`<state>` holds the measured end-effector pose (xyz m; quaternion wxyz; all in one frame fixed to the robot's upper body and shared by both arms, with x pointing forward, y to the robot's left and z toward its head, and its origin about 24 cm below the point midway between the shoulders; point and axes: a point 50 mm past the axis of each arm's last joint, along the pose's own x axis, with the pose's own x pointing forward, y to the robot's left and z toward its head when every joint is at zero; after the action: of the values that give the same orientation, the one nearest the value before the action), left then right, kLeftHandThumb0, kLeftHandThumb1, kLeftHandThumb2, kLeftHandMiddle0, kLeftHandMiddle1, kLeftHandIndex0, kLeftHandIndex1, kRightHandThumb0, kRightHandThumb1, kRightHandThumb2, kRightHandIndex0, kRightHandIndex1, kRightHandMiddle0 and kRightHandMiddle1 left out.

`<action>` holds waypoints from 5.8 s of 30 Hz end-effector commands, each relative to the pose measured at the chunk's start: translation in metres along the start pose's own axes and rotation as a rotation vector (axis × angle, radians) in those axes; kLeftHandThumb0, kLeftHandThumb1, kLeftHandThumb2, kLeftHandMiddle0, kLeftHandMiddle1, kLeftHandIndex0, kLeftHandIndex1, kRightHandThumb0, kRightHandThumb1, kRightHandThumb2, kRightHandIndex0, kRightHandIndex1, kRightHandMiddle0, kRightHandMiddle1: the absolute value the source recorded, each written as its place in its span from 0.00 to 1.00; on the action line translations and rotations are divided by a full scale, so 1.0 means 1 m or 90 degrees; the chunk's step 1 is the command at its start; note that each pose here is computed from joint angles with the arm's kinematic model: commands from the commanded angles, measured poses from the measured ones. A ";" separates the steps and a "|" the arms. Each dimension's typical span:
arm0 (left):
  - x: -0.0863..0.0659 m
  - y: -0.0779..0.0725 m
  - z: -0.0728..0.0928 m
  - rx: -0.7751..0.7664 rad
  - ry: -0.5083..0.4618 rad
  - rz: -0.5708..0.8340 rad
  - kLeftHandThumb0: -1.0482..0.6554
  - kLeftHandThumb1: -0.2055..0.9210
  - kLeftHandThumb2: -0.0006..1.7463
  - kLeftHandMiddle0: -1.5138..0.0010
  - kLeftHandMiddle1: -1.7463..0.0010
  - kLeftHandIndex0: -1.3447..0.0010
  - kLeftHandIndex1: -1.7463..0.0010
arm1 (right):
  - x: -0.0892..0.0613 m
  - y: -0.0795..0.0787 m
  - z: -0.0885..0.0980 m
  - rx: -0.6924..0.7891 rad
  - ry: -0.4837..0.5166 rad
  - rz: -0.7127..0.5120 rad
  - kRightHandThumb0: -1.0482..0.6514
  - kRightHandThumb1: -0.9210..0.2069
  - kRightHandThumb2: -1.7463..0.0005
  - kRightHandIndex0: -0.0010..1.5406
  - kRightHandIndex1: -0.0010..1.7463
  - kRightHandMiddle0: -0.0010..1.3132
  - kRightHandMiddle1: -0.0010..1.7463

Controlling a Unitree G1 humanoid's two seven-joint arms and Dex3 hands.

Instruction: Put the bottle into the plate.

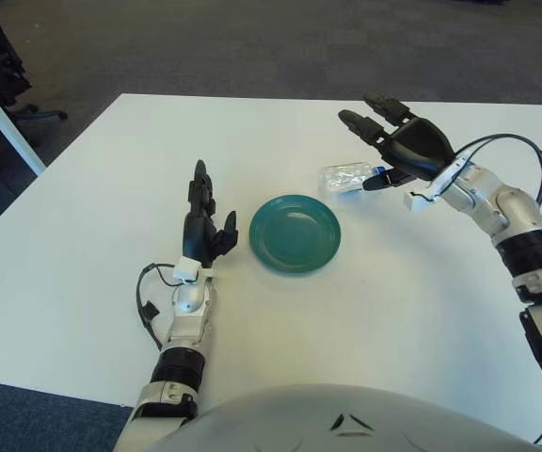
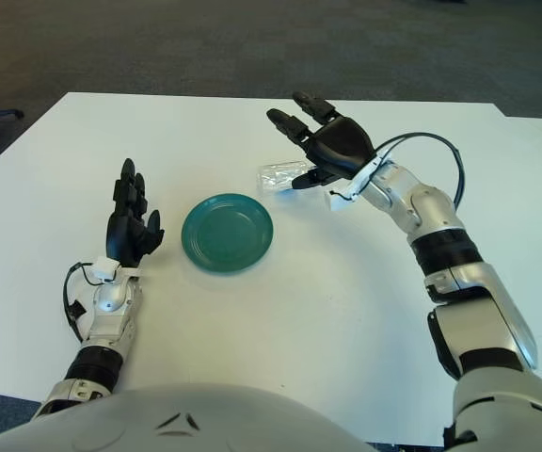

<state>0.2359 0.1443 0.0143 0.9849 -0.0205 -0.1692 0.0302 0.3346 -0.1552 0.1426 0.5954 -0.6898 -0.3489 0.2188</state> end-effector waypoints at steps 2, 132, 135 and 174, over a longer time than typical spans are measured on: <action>-0.044 -0.003 -0.030 0.007 0.124 0.003 0.07 1.00 0.30 1.00 1.00 1.00 0.90 | 0.010 -0.005 -0.001 -0.027 -0.041 0.033 0.00 0.00 0.69 0.00 0.00 0.00 0.00; -0.068 -0.009 -0.012 -0.008 0.109 -0.007 0.05 1.00 0.28 1.00 1.00 1.00 0.91 | 0.013 0.105 0.001 0.203 0.249 0.209 0.00 0.00 0.69 0.00 0.00 0.00 0.00; -0.068 -0.011 -0.010 -0.010 0.109 -0.007 0.05 1.00 0.27 1.00 1.00 1.00 0.91 | 0.010 0.109 0.002 0.206 0.252 0.219 0.00 0.00 0.69 0.00 0.00 0.00 0.00; -0.080 -0.042 0.006 -0.052 0.102 0.027 0.05 1.00 0.23 1.00 1.00 1.00 0.90 | -0.040 0.130 -0.012 0.180 0.329 0.275 0.16 0.00 0.87 0.45 0.88 0.33 0.96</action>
<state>0.1847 0.1122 0.0217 0.9839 -0.0509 -0.1683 0.0309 0.3569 -0.1912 0.0326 0.7041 -0.6847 -0.0394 0.1842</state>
